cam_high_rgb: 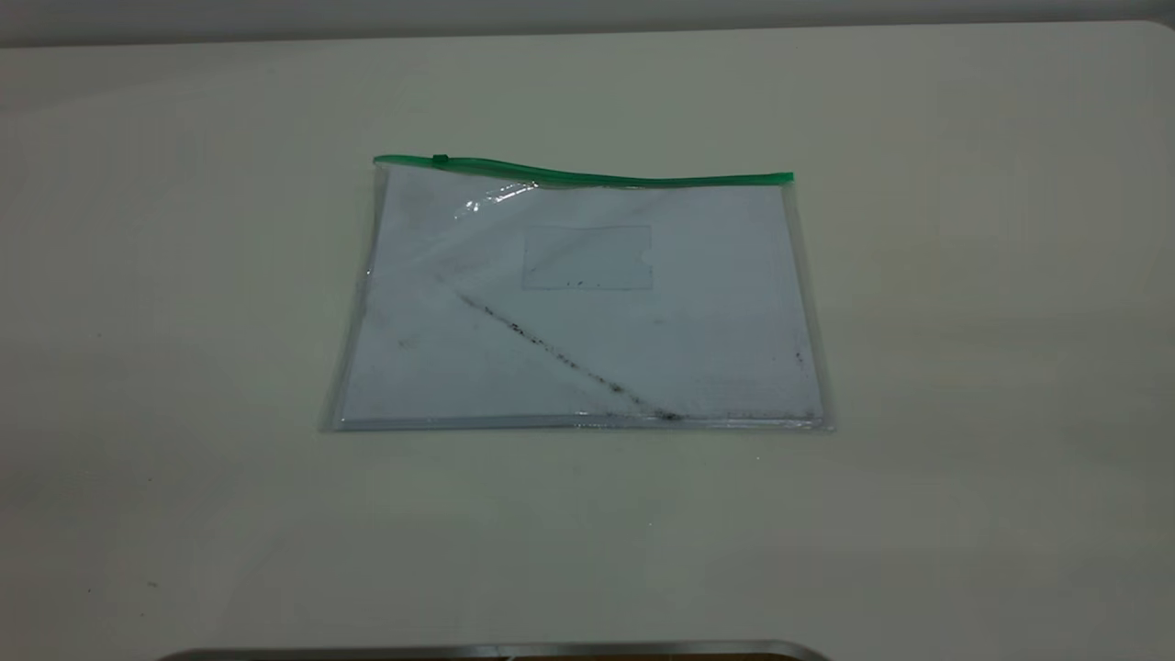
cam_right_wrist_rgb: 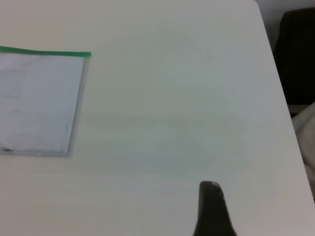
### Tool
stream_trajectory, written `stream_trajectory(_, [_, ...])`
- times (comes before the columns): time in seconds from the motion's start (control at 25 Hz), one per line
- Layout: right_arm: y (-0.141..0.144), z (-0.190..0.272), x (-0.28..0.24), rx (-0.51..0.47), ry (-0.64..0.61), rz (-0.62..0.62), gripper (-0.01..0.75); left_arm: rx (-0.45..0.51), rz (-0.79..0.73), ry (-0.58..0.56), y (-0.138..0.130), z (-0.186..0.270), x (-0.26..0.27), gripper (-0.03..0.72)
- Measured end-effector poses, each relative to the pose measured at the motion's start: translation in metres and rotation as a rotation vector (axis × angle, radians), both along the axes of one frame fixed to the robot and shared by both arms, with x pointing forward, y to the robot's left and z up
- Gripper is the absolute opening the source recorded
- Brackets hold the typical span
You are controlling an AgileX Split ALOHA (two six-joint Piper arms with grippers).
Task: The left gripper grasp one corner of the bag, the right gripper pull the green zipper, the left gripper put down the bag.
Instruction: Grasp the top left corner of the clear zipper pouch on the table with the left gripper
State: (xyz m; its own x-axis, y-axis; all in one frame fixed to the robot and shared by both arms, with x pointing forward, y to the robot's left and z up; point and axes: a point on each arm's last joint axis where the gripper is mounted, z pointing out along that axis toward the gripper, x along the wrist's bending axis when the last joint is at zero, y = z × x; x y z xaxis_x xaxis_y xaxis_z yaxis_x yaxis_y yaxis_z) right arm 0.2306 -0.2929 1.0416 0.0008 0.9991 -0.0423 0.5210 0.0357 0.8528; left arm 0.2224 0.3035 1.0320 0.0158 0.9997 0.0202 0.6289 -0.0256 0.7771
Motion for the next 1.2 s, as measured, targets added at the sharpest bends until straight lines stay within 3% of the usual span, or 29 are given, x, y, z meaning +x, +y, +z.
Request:
stream_trajectory(0.72, [0.0,0.0,0.0,0.025,-0.002,-0.012,0.539,-0.014,0.021,-0.005,0.0,0.012,0.007,0.589])
stream_trajectory(0.96, [0.0,0.002,0.002,0.036,-0.001,-0.016,0.539,-0.03,0.032,0.078,-0.001,0.049,0.073,0.589])
stream_trajectory(1.2, [-0.002,0.022,0.028,0.068,0.096,-0.032,0.539,-0.054,0.022,0.164,-0.006,0.05,0.171,0.589])
